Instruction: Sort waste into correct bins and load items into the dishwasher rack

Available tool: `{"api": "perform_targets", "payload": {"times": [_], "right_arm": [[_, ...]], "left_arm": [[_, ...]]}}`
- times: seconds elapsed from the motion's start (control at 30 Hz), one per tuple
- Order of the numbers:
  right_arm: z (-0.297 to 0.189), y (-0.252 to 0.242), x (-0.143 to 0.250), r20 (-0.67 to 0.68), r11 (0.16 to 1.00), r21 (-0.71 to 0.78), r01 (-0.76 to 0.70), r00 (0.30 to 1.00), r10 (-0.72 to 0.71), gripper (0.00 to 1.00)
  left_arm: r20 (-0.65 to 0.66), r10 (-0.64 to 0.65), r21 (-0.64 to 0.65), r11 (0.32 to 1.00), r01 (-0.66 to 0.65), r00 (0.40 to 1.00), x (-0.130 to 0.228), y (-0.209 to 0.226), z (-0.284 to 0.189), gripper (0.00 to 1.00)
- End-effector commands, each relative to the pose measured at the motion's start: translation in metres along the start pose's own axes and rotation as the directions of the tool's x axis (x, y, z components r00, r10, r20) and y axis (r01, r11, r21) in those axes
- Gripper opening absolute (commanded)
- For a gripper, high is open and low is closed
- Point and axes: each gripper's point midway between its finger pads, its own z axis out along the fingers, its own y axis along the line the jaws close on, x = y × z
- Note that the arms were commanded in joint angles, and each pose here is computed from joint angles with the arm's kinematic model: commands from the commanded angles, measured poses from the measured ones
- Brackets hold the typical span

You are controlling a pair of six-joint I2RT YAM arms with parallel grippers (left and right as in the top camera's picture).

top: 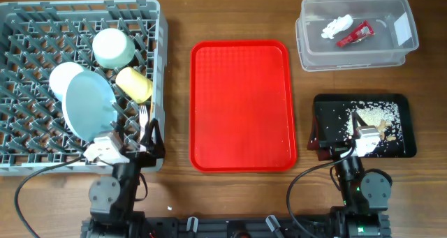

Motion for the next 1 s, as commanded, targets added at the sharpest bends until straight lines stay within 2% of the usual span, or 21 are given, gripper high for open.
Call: {"api": "perform_targets", "payload": {"times": [0.0, 0.17, 0.37, 0.43, 0.97], "right_arm": [[0.000, -0.002, -0.002, 0.008, 1.000, 0.009, 0.015, 1.000, -0.015, 1.00], [0.000, -0.002, -0.002, 0.008, 1.000, 0.009, 0.015, 1.000, -0.015, 1.00], [0.000, -0.002, -0.002, 0.008, 1.000, 0.009, 0.015, 1.000, -0.015, 1.00], [0.000, -0.002, -0.002, 0.008, 1.000, 0.009, 0.015, 1.000, -0.015, 1.00], [0.000, -0.002, -0.002, 0.008, 1.000, 0.009, 0.015, 1.000, -0.015, 1.00]], "left_arm": [[0.113, 0.053, 0.047, 0.997, -0.058, 0.992, -0.020, -0.009, 0.001, 1.00], [0.145, 0.056, 0.041, 0.997, -0.062, 0.988, -0.011, 0.001, 0.008, 1.00], [0.098, 0.267, 0.074, 0.959, -0.275, 0.959, 0.002, -0.002, 0.010, 1.00], [0.038, 0.255, 0.028, 0.966, -0.256, 0.966, 0.014, 0.012, 0.011, 1.00], [0.038, 0.253, 0.030, 0.967, -0.254, 0.967, 0.014, 0.011, 0.011, 1.00]]}}
